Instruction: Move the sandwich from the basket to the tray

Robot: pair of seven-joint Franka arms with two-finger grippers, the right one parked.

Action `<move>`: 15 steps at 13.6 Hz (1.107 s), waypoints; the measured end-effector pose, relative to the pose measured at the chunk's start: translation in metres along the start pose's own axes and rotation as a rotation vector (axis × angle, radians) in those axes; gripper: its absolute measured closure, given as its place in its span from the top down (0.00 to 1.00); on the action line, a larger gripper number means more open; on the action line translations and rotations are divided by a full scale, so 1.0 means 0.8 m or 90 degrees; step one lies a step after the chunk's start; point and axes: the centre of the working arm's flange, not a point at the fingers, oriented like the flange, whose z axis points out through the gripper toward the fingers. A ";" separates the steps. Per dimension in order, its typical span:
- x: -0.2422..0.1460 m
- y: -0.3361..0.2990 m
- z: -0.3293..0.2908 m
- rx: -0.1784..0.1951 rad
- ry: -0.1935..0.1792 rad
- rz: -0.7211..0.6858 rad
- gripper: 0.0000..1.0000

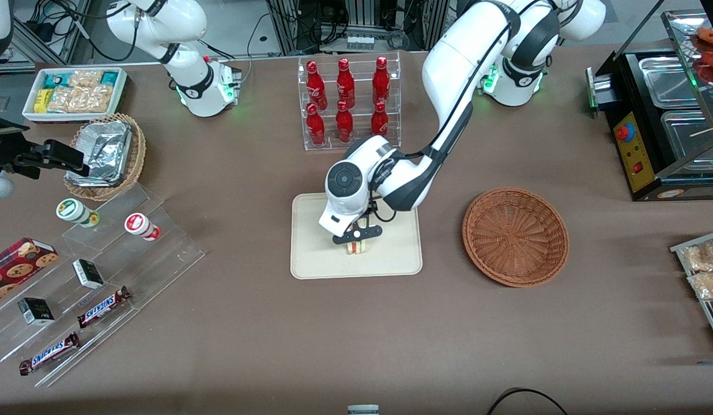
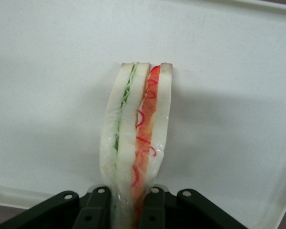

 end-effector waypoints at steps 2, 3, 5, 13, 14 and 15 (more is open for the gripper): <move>0.004 0.001 0.004 0.000 0.001 -0.001 0.17; 0.004 0.002 0.006 0.001 0.000 -0.001 0.18; 0.004 0.002 0.007 0.001 0.001 -0.001 0.33; 0.014 -0.005 -0.098 -0.022 0.032 -0.009 1.00; 0.017 -0.012 -0.117 -0.022 0.038 -0.014 1.00; 0.022 -0.020 -0.134 -0.021 0.044 -0.019 1.00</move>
